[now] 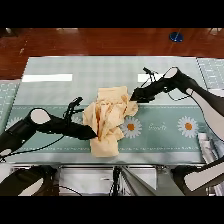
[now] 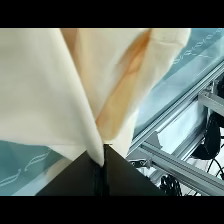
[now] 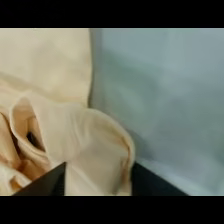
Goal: Fold the shirts.
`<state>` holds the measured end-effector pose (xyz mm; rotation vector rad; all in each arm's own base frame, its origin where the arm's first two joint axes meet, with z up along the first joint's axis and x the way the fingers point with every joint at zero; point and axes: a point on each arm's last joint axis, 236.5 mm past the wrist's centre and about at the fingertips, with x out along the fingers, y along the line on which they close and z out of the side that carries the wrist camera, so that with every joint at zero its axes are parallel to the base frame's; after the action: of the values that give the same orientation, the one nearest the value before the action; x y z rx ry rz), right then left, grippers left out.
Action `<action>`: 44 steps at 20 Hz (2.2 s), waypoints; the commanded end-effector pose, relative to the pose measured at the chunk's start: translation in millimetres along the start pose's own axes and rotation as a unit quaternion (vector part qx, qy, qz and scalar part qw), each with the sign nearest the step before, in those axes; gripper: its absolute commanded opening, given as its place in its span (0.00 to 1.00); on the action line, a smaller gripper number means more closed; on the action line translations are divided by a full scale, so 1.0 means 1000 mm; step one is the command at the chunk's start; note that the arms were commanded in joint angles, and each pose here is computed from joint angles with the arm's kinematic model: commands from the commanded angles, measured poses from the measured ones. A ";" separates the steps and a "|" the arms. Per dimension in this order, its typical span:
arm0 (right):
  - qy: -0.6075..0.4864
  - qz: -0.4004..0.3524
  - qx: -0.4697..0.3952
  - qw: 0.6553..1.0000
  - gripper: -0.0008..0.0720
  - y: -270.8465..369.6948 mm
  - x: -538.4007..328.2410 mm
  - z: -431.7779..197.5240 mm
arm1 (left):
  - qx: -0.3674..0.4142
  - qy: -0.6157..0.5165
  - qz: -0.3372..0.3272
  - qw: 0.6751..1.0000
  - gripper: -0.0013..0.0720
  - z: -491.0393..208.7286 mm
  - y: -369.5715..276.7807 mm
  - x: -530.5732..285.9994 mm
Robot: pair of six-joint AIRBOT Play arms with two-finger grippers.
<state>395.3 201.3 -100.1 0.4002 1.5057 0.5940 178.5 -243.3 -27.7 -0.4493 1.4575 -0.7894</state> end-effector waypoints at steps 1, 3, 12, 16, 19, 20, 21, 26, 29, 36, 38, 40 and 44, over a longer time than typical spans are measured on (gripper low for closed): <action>0.014 -0.007 -0.021 1.000 0.10 0.018 0.024 -0.008 | 0.002 -0.025 -0.003 1.000 0.05 0.008 -0.003 -0.012; 0.010 0.002 -0.049 0.999 0.05 0.031 0.003 -0.009 | 0.002 -0.055 -0.008 0.998 0.05 0.024 -0.007 -0.034; -0.431 -0.061 -0.144 0.889 0.05 0.114 -0.357 -0.010 | 0.140 -0.462 0.105 0.870 0.05 0.109 -0.111 -0.360; -0.610 -0.099 -0.190 0.763 0.05 0.178 -0.474 -0.079 | 0.221 -0.563 0.166 0.779 0.05 0.081 -0.197 -0.444; -0.687 -0.106 -0.195 0.692 0.05 0.214 -0.525 -0.131 | 0.262 -0.593 0.171 0.742 0.05 0.052 -0.251 -0.463; -0.689 -0.110 -0.196 0.689 0.05 0.222 -0.530 -0.143 | 0.272 -0.590 0.173 0.740 0.05 0.041 -0.263 -0.460; -0.685 -0.115 -0.202 0.690 0.05 0.231 -0.530 -0.156 | 0.275 -0.581 0.174 0.746 0.05 0.031 -0.269 -0.453; -0.674 -0.195 -0.189 0.687 0.05 0.245 -0.553 -0.215 | 0.247 -0.535 0.165 0.791 0.05 -0.031 -0.288 -0.403; -0.574 -0.254 -0.156 0.762 0.05 0.210 -0.518 -0.231 | 0.198 -0.490 0.163 0.833 0.05 -0.057 -0.274 -0.372; -0.274 -0.262 -0.039 0.925 0.05 0.065 -0.398 -0.170 | 0.068 -0.347 0.162 0.921 0.05 -0.021 -0.143 -0.321; -0.221 -0.248 0.000 0.943 0.05 0.018 -0.362 -0.139 | -0.005 -0.279 0.162 0.946 0.05 -0.013 -0.071 -0.290; -0.163 -0.234 0.037 0.958 0.05 -0.022 -0.329 -0.114 | -0.060 -0.236 0.133 0.961 0.05 -0.001 -0.013 -0.253; -0.157 -0.174 0.061 0.970 0.05 -0.059 -0.282 -0.049 | -0.129 -0.260 0.062 0.955 0.05 0.056 0.051 -0.213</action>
<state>325.1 12.2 147.3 0.3017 1.2097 0.2482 221.1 -74.7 146.4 -0.5901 1.0782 -0.3649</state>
